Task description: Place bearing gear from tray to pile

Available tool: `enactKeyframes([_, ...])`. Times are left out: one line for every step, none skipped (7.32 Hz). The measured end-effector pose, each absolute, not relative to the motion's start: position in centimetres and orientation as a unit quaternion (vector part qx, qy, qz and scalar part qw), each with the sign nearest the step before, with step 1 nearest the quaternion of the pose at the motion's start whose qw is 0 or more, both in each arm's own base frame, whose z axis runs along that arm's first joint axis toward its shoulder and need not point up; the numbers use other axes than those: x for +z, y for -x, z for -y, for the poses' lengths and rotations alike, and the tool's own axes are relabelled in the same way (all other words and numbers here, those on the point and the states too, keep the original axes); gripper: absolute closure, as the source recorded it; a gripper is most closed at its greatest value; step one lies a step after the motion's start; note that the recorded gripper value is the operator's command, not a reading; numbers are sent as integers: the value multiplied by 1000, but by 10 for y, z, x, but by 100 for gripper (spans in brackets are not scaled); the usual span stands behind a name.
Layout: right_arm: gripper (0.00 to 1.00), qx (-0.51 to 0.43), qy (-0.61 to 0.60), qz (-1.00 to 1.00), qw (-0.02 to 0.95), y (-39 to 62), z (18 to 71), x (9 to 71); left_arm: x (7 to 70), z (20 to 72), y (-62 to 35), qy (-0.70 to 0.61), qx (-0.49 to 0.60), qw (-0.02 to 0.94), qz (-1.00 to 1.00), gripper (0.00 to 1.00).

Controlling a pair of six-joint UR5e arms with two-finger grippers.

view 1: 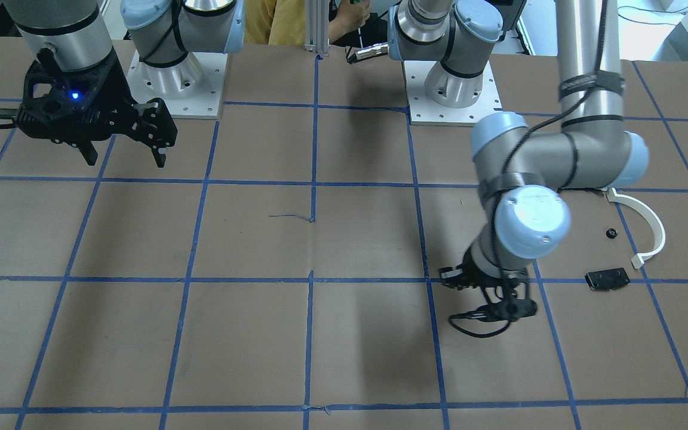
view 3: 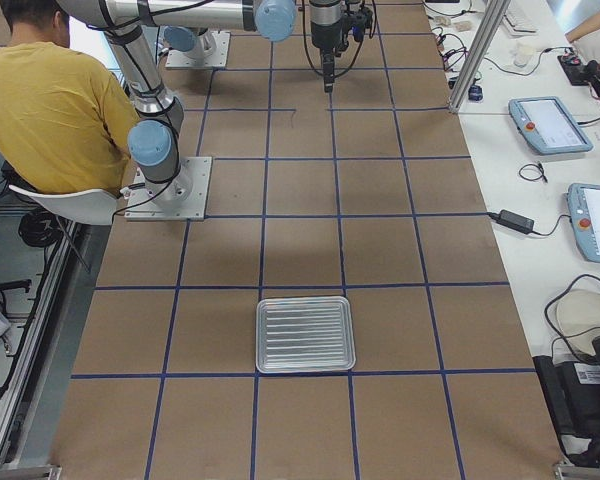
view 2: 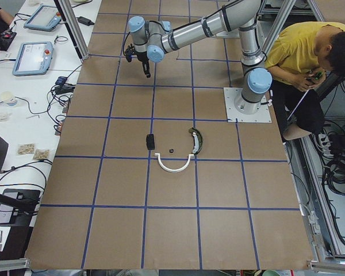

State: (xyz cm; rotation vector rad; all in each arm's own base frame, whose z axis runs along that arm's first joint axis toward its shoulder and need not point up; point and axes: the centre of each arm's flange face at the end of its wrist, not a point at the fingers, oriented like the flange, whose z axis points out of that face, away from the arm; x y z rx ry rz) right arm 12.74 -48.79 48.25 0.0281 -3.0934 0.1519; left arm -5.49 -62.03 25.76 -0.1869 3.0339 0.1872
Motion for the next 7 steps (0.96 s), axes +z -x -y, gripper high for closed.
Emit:
enactKeyframes([0, 49, -9, 999, 22, -128, 488, 482, 261, 619, -7, 59, 73, 57, -994, 100])
enactKeyframes([0, 48, -9, 999, 22, -128, 488, 482, 261, 609, -63, 58, 87, 59, -993, 100])
enactKeyframes([0, 48, -8, 999, 22, -128, 488, 482, 260, 594, -116, 59, 100, 52, -992, 100])
enactKeyframes([0, 48, -8, 999, 22, -128, 488, 482, 259, 577, -166, 50, 109, 44, -992, 100])
enactKeyframes([0, 49, -9, 999, 23, -127, 488, 483, 257, 560, -211, 35, 116, 36, -992, 100])
enactKeyframes([0, 48, -9, 999, 23, -127, 488, 483, 249, 544, -244, 31, 125, 26, -991, 100])
enactKeyframes([0, 48, -9, 999, 23, -127, 488, 482, 233, 530, -263, 34, 134, 17, -990, 100])
